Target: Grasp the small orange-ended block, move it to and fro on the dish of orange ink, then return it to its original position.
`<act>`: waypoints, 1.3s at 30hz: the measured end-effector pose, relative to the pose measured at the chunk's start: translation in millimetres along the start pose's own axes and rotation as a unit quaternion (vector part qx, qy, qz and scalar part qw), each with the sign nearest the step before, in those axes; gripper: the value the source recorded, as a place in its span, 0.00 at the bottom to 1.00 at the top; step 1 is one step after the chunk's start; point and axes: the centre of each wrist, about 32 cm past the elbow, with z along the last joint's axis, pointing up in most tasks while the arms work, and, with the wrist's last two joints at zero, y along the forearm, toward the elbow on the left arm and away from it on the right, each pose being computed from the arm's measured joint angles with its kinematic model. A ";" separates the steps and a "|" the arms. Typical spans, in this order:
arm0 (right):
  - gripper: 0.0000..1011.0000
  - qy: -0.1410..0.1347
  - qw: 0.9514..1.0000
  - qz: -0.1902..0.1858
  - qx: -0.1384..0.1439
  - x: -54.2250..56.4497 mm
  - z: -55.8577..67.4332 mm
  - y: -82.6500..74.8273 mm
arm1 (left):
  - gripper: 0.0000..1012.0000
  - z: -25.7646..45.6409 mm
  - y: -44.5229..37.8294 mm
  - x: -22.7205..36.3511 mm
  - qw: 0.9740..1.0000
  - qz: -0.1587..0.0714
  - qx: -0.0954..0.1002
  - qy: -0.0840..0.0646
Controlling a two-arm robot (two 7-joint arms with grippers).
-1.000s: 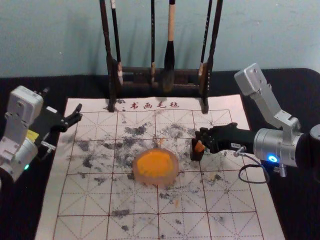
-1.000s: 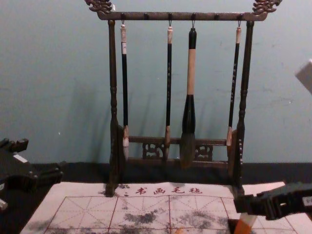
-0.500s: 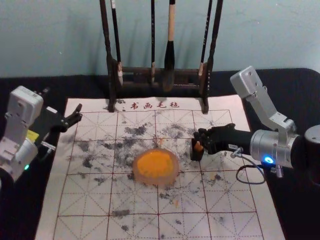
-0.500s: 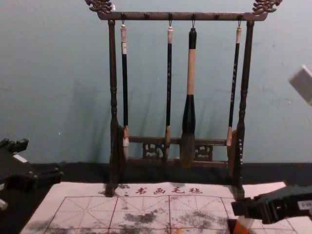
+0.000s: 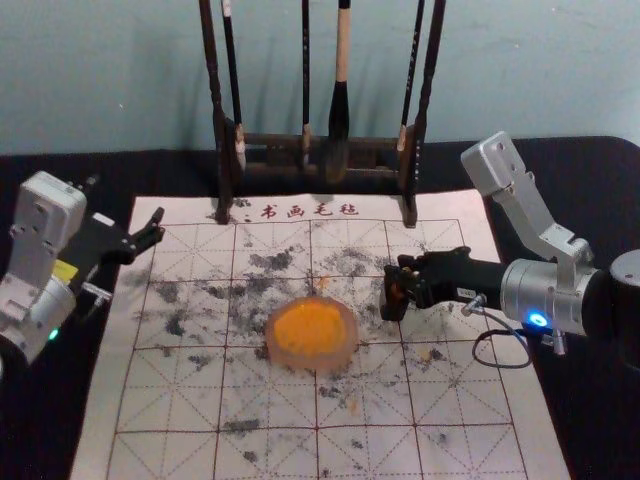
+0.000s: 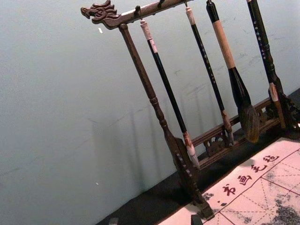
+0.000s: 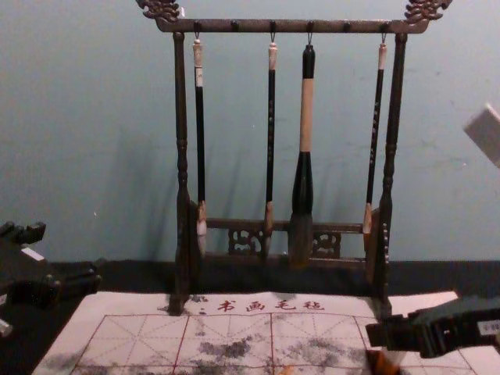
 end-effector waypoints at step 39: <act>0.99 -0.030 0.984 -0.060 0.162 -6.3 -22.3 -15.0 | 0.99 0.0 0.0 0.0 1.000 0.000 0.000 0.000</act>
